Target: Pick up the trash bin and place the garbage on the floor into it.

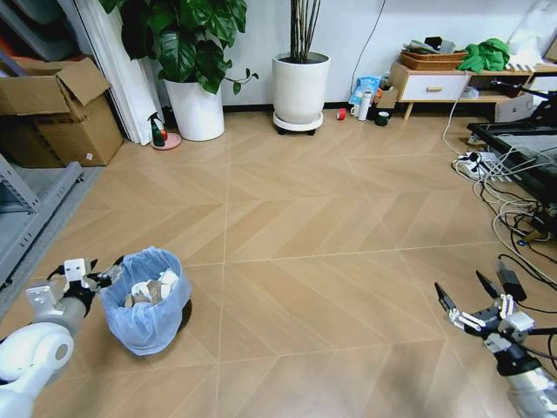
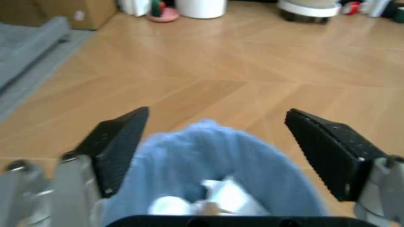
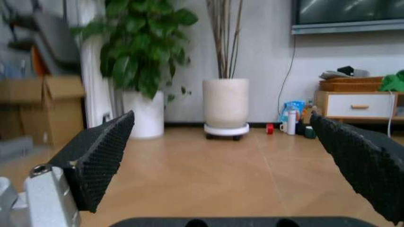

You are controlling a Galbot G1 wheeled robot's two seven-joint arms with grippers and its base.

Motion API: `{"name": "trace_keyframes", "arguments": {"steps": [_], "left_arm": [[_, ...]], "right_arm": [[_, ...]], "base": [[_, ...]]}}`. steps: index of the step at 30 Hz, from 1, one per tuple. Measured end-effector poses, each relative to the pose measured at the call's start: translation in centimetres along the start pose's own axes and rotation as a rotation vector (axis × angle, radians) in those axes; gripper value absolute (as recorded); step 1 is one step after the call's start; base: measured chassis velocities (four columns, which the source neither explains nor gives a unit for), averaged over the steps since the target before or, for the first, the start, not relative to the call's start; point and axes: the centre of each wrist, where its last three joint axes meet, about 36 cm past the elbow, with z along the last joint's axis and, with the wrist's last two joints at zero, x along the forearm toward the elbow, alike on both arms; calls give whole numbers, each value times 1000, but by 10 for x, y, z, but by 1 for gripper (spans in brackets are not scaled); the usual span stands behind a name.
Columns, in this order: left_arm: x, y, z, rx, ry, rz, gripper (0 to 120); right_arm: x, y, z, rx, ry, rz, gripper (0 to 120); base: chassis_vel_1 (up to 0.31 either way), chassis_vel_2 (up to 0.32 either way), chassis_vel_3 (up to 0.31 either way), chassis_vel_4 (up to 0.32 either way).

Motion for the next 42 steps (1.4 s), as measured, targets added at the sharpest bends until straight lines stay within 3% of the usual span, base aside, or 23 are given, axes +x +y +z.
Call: {"name": "trace_keyframes", "arguments": {"steps": [5, 12, 16, 23, 42], "left_arm": [[4, -26, 19, -12, -5, 58, 100], [4, -33, 39, 18, -42, 64, 100], [1, -37, 61, 88, -51, 45, 100], [1, -36, 67, 96, -41, 42, 100], [1, -35, 66, 94, -38, 42, 100]], "right_arm": [[-44, 18, 37, -120, -35, 35, 100], [-86, 36, 81, -226, -27, 17, 100], [-129, 81, 124, -309, -14, -69, 100], [-139, 99, 131, -326, -14, -102, 100], [-136, 97, 130, -321, -15, -101, 100]], "base": [[0, 0, 0, 0], [0, 0, 0, 0], [0, 0, 0, 0], [0, 0, 0, 0], [0, 0, 0, 0]]}}
